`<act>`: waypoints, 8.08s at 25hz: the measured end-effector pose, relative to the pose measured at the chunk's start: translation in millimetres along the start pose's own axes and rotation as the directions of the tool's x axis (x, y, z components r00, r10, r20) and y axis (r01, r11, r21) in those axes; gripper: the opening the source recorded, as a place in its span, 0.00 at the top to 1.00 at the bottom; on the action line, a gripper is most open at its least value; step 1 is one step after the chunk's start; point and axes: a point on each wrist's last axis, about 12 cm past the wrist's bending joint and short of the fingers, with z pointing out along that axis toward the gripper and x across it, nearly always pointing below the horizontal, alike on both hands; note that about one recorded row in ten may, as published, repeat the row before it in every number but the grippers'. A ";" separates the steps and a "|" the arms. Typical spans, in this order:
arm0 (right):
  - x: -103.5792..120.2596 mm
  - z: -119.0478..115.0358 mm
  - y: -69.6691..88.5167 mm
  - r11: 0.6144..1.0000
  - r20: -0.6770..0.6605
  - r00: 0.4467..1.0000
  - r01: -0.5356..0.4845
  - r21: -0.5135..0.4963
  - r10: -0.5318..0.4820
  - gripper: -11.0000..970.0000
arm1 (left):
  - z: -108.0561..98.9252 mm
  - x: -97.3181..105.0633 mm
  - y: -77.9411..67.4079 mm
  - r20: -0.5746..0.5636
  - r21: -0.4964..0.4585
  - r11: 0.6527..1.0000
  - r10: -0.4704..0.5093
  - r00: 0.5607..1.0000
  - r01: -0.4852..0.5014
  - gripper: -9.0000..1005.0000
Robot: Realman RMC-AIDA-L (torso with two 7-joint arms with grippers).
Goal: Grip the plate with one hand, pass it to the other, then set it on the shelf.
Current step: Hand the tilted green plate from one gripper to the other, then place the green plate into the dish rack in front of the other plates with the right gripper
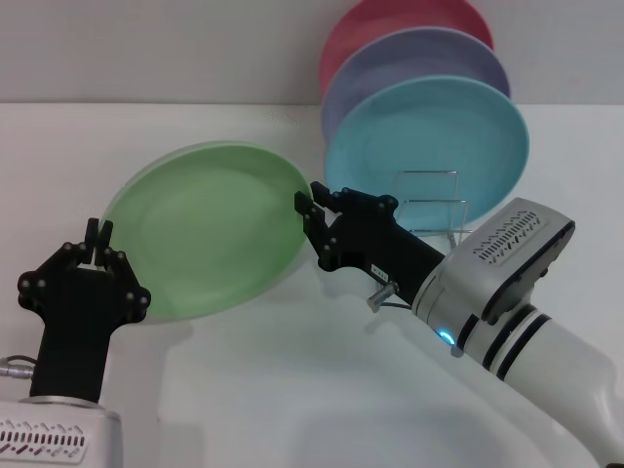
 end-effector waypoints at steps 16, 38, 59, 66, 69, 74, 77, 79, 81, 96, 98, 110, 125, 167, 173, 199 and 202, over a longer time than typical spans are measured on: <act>1.0 -1.9 -0.5 1.000 0.001 1.000 0.001 0.002 -0.001 0.87 | -0.3 -0.2 -1.4 0.001 0.006 1.000 0.000 1.000 0.000 0.96; 0.5 -1.5 -0.6 1.000 0.003 1.000 0.003 0.001 -0.003 0.89 | -1.1 -0.1 -1.7 0.001 0.011 1.000 0.001 1.000 -0.001 0.96; 0.3 -0.9 0.0 0.999 0.002 0.999 0.032 0.004 -0.032 0.93 | -0.9 1.2 -0.4 -0.001 0.012 1.000 0.006 1.000 -0.006 0.96; 0.0 -0.6 0.5 1.000 0.003 1.000 0.024 0.004 -0.024 0.93 | -0.6 1.8 0.1 -0.002 0.011 1.000 0.009 1.000 -0.009 0.96; -0.2 -0.5 1.4 1.000 0.005 1.000 0.021 0.003 -0.021 0.93 | -0.1 2.2 0.7 -0.002 0.011 1.000 0.011 1.000 -0.011 0.96; -0.3 -0.5 2.6 1.000 0.006 1.000 0.018 0.002 -0.018 0.93 | 1.4 2.3 1.5 0.000 0.009 1.000 0.013 1.000 -0.013 0.96; -0.2 -0.6 2.5 1.000 0.005 1.000 0.018 0.002 -0.018 0.93 | 1.7 2.4 1.7 0.000 0.010 1.000 0.013 1.000 -0.013 0.96; -0.1 -0.7 2.6 1.000 0.005 1.000 0.018 0.002 -0.018 0.93 | 1.6 2.5 1.7 0.000 0.011 1.000 0.014 1.000 -0.014 0.96; 0.0 -0.9 2.5 1.000 0.005 1.000 0.018 0.003 -0.018 0.93 | 1.6 2.6 1.6 0.000 0.012 1.000 0.014 1.000 -0.014 0.96; 0.6 -1.3 3.0 1.000 0.003 1.000 0.016 0.001 -0.016 0.93 | 1.8 3.4 0.4 -0.006 0.023 1.000 0.015 1.000 -0.015 0.94; 0.6 -1.3 2.9 1.000 0.003 1.000 0.016 0.001 -0.016 0.93 | 2.3 3.3 0.2 -0.004 0.025 1.000 0.015 1.000 -0.015 0.93; 0.9 -1.3 3.7 1.000 0.001 1.000 0.015 -0.002 -0.015 0.93 | 5.5 3.0 -0.6 -0.005 0.032 0.999 0.014 1.000 -0.014 0.90; 1.0 -1.5 3.5 1.000 0.001 1.000 0.013 0.000 -0.013 0.93 | 9.8 2.4 -1.6 -0.003 0.041 0.999 0.016 1.000 -0.016 0.86; -22.5 -45.3 3.0 0.994 0.356 0.930 0.061 0.086 -0.087 0.95 | -29.5 3.7 77.2 0.437 -0.090 0.930 -0.285 0.853 0.356 0.22; -21.8 -94.7 -5.6 0.978 0.492 0.858 0.056 0.199 -0.149 0.95 | -26.4 18.5 93.1 0.461 -0.018 0.906 -0.368 0.808 0.423 0.18; -6.9 -138.7 -63.3 0.897 0.329 0.864 0.261 0.358 -0.383 0.95 | -7.7 22.0 95.6 0.434 -0.015 0.892 -0.402 0.806 0.452 0.18; -2.1 -140.5 -64.5 0.895 0.293 0.878 0.267 0.357 -0.378 0.95 | -5.6 21.2 95.5 0.438 -0.008 0.890 -0.406 0.802 0.455 0.18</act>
